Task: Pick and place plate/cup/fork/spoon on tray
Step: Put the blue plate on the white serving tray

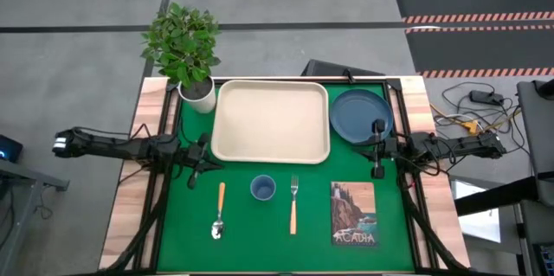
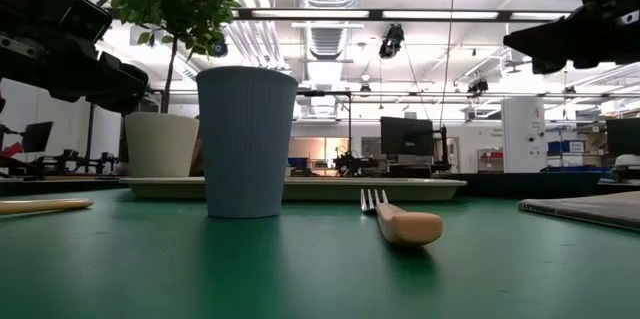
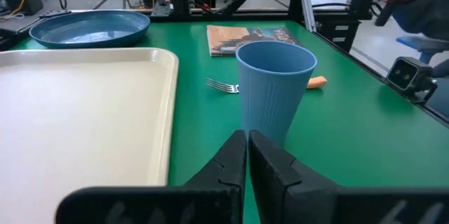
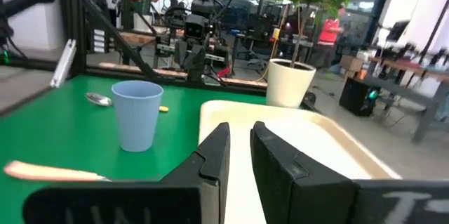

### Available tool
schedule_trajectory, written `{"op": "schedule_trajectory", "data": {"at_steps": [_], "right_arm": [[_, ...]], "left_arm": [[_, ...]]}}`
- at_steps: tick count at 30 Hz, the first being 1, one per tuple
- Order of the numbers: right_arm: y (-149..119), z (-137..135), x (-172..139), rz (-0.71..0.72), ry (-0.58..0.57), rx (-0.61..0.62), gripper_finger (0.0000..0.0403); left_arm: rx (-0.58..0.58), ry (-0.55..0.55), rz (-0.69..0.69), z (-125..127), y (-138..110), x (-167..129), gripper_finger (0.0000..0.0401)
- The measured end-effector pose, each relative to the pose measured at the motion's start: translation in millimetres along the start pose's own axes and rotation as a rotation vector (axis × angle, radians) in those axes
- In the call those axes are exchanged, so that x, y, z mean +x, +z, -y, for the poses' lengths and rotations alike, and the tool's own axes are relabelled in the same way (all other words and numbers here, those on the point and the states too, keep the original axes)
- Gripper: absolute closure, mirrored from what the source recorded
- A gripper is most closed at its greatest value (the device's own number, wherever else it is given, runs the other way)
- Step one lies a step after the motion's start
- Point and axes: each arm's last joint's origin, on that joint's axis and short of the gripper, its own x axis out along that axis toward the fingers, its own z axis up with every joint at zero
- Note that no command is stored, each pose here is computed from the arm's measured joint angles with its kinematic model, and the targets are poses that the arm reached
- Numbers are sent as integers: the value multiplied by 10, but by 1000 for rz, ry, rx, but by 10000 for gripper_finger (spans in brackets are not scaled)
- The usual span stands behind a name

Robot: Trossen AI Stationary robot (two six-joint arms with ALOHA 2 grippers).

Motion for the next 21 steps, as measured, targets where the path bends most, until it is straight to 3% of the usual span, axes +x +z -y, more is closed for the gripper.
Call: {"op": "schedule_trajectory", "data": {"at_steps": [2, 4, 6, 9, 15, 21], "right_arm": [[0, 0, 0, 0, 0, 113, 355], [1, 0, 0, 0, 0, 313, 355], [0, 0, 0, 0, -1, 513, 355], [1, 2, 0, 1, -1, 651, 355], [2, 3, 0, 2, -4, 541, 355], [72, 26, -1, 82, -39, 534, 355]], "left_arm": [[13, 16, 12, -5, 12, 0, 401], [-6, 13, 63, -3, 61, -2, 401], [-81, 6, 145, -1, 140, -10, 401], [-194, -24, 313, 4, 299, -47, 401], [-199, -77, 620, 22, 566, -183, 401], [-175, -103, 796, 35, 694, -296, 401]]}}
